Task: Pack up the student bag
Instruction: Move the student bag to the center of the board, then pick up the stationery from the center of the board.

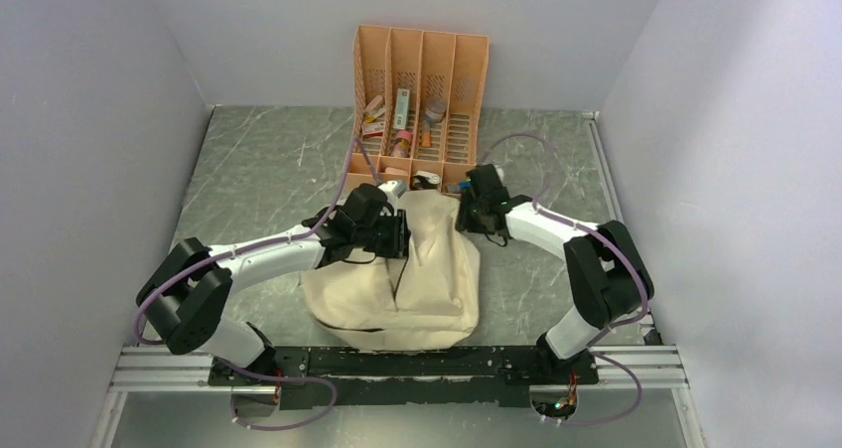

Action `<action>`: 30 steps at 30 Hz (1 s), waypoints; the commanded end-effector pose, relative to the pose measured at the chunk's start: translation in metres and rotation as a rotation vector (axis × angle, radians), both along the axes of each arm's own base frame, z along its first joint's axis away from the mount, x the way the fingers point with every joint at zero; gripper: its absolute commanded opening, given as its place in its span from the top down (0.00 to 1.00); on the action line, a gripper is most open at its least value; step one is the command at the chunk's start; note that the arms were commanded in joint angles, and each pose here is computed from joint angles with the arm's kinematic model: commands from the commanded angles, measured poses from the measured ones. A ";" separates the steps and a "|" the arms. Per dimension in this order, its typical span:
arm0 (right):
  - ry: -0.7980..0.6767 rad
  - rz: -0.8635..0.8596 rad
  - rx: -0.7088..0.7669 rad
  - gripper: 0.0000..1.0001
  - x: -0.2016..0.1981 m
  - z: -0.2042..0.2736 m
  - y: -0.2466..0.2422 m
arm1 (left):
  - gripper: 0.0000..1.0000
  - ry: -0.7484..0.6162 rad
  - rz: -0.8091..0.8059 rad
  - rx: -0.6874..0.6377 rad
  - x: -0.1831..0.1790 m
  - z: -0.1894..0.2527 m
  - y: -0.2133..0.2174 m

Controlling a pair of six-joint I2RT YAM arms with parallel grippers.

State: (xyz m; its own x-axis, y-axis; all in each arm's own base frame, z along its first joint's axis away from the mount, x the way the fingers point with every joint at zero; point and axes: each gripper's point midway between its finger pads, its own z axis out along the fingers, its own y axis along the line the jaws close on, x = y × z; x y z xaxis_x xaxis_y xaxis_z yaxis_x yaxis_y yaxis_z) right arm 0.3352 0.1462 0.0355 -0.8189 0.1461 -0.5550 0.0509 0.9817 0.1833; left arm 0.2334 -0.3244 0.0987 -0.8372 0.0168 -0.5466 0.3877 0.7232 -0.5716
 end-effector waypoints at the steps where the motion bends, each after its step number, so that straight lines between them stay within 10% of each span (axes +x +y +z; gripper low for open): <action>1: 0.038 0.265 0.218 0.52 -0.029 0.014 0.100 | 0.69 -0.030 0.100 0.055 0.006 0.006 0.018; 14: -0.183 0.054 -0.067 0.43 0.027 0.072 0.022 | 0.69 -0.047 0.178 0.130 0.011 0.005 0.044; 30: -0.020 -0.001 -0.114 0.39 0.072 0.009 -0.025 | 0.59 -0.092 0.163 0.069 0.007 0.030 0.052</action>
State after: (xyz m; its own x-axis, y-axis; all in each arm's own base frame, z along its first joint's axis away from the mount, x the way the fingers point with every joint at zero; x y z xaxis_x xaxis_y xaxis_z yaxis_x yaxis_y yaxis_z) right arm 0.3981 0.1237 0.0540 -0.7928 0.1074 -0.5999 0.0589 0.9932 0.1000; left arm 0.2360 -0.2714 0.1081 -0.8116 -0.0494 -0.5822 0.2797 0.8419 -0.4615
